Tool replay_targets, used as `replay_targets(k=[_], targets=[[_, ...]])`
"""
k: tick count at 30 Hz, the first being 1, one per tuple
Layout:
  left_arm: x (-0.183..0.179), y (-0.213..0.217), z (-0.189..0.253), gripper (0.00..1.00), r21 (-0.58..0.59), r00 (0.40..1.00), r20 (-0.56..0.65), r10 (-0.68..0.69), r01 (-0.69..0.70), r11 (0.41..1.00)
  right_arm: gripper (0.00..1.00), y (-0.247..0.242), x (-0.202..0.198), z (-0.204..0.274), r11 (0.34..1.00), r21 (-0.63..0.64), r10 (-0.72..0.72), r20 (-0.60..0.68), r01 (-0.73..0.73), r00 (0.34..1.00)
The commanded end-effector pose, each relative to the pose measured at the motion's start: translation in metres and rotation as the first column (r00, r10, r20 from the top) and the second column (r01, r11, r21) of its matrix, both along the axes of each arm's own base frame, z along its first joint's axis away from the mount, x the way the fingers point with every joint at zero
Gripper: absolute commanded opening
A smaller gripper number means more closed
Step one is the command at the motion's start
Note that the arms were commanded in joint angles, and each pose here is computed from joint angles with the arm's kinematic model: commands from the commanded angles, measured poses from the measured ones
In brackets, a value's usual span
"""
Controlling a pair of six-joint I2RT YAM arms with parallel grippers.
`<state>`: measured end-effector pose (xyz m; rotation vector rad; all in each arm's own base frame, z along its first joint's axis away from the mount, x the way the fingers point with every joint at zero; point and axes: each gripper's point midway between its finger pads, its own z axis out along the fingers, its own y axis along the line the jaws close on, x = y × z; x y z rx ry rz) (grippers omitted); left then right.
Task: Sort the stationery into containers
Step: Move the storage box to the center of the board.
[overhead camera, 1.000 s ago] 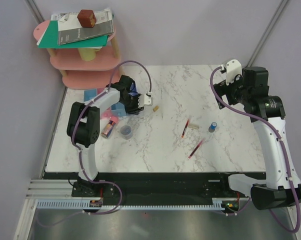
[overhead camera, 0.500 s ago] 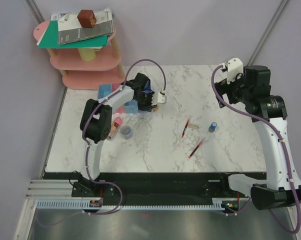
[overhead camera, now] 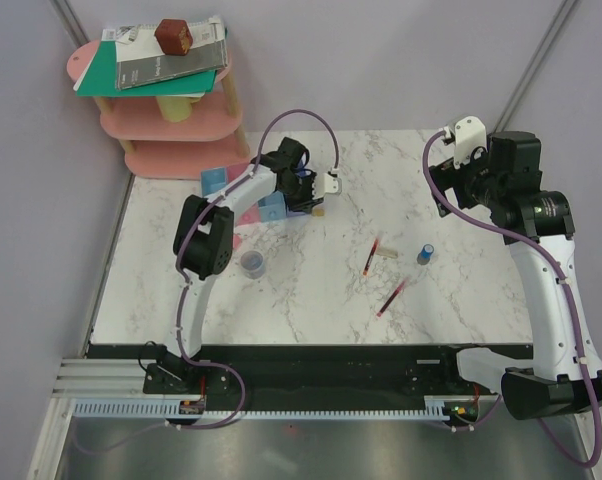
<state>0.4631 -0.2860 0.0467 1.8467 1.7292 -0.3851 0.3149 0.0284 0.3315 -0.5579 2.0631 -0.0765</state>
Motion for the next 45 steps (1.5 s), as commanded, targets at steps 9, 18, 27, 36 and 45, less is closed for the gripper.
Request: replay_targets(k=[9, 18, 27, 36, 45], targets=[[0.036, -0.015, -0.024, 0.32, 0.051, 0.992, 0.123, 0.006, -0.012, 0.999, 0.98, 0.003, -0.002, 0.009, 1.0, 0.02, 0.002, 0.028, -0.003, 1.0], [0.008, -0.061, -0.024, 0.31, 0.01, 0.99, 0.104, -0.094, 0.094, 0.996, 0.98, 0.004, -0.001, 0.008, 1.0, 0.023, 0.005, 0.026, -0.006, 1.0], [-0.021, -0.078, -0.013, 0.31, -0.046, 0.988, 0.053, -0.143, 0.146, 0.988, 0.98, 0.002, -0.003, 0.008, 1.0, 0.008, 0.004, 0.032, -0.005, 0.999], [-0.061, -0.07, 0.0, 0.3, -0.066, 0.975, -0.036, -0.218, 0.216, 0.974, 0.98, 0.002, -0.002, 0.013, 1.0, 0.01, 0.006, 0.042, -0.006, 0.999], [-0.083, -0.074, 0.024, 0.29, -0.126, 0.956, -0.091, -0.278, 0.266, 0.956, 0.98, 0.004, -0.001, 0.016, 1.0, 0.019, 0.009, 0.04, -0.009, 0.999]])
